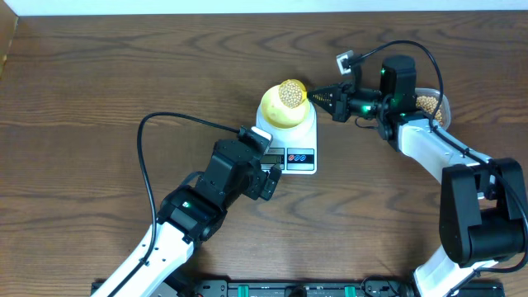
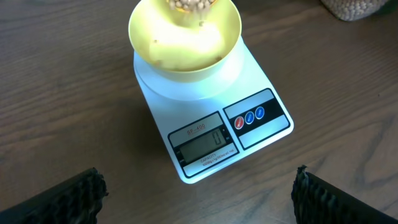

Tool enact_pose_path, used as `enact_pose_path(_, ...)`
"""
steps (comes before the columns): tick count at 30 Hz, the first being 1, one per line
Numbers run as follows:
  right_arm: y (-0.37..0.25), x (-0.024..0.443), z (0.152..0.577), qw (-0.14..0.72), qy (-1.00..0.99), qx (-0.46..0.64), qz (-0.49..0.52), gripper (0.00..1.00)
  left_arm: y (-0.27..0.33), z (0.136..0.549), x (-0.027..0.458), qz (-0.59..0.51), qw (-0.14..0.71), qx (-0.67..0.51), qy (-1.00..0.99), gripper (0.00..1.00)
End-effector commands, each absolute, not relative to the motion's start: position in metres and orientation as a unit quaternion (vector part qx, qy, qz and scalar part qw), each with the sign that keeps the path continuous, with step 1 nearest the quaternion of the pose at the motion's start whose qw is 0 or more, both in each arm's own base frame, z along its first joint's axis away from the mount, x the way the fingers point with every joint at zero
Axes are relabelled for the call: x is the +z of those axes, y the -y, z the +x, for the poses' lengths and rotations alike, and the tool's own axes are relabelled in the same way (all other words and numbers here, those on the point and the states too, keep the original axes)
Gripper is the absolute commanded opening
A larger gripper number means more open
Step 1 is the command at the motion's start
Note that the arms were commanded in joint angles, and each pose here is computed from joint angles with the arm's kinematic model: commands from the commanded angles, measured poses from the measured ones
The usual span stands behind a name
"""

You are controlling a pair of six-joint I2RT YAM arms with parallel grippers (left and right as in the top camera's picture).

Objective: Scoop item into bowl and weigh 50g on scale
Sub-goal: 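Carry the scoop leftward over the yellow bowl on the scale, then tip the scoop with the right gripper to pour soybeans into the bowl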

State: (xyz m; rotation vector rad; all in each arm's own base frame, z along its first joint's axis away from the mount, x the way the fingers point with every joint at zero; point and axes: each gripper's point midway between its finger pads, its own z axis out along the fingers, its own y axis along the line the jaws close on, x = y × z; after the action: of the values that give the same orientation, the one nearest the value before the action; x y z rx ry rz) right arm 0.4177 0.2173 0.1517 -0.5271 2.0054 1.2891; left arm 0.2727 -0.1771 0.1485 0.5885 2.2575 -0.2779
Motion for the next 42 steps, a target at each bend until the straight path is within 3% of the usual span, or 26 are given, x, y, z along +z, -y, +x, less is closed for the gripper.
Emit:
enact_pose_path(1,-0.2213,0.1503,0.4151,0.371,-0.755,0.476,-0.256,0.01,0.1748,0.2754,0.1492,0.22,0.388,-0.107,-0.889,0.98)
enact_pose_path(42,-0.2304,0.1532,0.4101,0.522,-0.594,0.311,-0.526,0.01,0.1748,0.2754,0.1492,0.22,0.388,-0.107,-0.889,0.98)
